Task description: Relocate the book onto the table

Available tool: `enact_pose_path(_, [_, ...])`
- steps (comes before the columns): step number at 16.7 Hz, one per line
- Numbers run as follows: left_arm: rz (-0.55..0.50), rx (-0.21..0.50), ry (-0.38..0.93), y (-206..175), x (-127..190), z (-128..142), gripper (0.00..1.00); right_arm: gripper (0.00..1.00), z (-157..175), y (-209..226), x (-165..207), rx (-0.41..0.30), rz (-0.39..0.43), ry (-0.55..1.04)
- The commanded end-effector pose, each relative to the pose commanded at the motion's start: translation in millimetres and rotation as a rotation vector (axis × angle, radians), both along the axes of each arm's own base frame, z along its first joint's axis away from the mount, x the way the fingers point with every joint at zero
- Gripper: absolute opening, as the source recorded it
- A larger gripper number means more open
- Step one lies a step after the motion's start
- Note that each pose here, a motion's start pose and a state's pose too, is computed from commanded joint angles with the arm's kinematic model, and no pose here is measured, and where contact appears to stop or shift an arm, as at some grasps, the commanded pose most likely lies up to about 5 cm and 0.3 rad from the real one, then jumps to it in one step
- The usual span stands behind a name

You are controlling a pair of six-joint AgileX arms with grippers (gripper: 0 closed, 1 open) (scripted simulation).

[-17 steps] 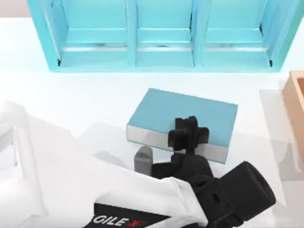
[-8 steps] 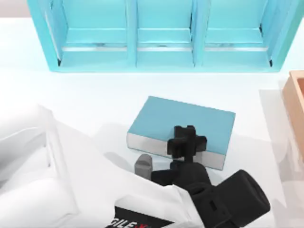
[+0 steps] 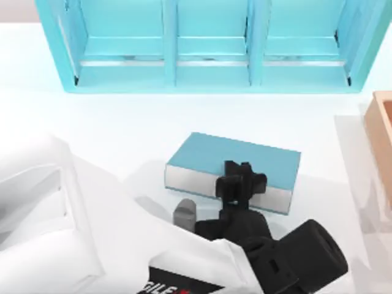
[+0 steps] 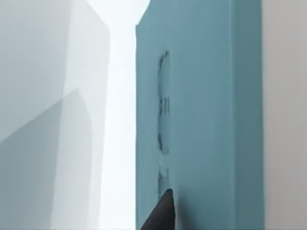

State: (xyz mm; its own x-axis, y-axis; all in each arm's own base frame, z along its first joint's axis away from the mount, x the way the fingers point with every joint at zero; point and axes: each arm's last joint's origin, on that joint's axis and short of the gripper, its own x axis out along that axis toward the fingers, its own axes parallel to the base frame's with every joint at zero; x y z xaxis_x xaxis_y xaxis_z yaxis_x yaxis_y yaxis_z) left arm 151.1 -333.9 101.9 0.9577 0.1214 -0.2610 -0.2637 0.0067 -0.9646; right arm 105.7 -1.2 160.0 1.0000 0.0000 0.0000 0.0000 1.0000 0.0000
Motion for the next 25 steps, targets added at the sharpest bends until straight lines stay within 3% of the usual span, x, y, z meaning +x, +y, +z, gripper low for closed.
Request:
enact_pose_path(4, [0.000,0.000,0.000,0,0,0,0.98,1.00,0,0,0,0.000,0.000,0.000])
enact_pose_path(5, [0.000,0.000,0.000,0,0,0,1.00,1.00,0,0,0,0.000,0.000,0.000])
enact_pose_path(16, [-0.004,0.004,0.005,-2,-5,-4,1.00,1.00,0,0,0,0.000,0.000,0.000])
enact_pose_path(25, [-0.011,0.030,0.057,-9,-72,-28,1.00,1.00,0,0,0,0.000,0.000,0.000])
